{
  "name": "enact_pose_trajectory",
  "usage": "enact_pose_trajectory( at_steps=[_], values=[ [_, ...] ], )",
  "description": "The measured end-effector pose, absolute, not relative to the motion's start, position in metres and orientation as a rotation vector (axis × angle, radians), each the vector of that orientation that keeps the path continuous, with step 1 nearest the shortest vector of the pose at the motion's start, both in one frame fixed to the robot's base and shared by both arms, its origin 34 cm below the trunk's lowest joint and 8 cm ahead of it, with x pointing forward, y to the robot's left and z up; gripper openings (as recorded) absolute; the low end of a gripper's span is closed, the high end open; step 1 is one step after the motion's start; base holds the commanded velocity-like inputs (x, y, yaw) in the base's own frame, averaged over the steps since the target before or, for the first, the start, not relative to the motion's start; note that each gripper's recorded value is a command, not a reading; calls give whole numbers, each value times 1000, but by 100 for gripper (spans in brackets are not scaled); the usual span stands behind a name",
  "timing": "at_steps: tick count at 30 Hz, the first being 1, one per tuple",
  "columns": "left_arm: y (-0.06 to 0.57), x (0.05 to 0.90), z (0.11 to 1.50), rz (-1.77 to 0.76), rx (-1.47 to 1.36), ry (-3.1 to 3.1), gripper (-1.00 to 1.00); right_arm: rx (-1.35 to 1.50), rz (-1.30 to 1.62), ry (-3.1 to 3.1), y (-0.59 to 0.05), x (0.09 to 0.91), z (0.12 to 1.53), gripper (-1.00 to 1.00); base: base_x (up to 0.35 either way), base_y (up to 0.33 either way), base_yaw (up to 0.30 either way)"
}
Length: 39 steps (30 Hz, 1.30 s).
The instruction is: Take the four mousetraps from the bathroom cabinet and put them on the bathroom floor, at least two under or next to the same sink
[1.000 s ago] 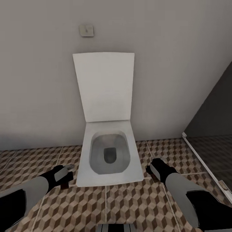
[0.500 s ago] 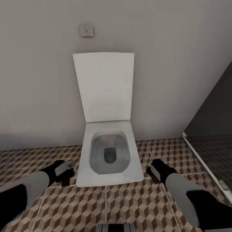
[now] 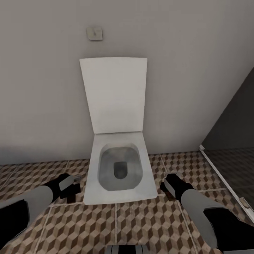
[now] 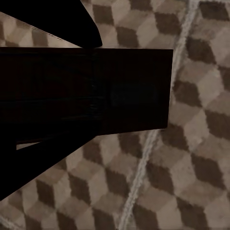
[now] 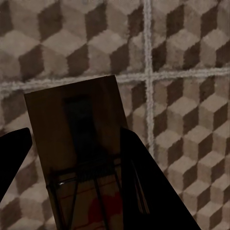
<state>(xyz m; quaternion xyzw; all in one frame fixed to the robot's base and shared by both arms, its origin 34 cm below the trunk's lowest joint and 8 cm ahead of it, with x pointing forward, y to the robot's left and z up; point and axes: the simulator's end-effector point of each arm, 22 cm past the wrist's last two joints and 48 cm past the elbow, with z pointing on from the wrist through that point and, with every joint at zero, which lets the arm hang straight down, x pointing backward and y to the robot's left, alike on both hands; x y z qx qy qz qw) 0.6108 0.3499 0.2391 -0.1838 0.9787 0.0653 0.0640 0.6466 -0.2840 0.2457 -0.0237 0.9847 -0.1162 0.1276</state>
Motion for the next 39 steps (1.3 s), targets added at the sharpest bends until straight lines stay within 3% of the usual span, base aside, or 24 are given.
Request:
enact_pose_trajectory(
  at_steps=[39],
  values=[
    [355,610,240,206,-565,2954,-100,-75,-326,2863,-281,648,246,-100,0,0,0]
  ],
)
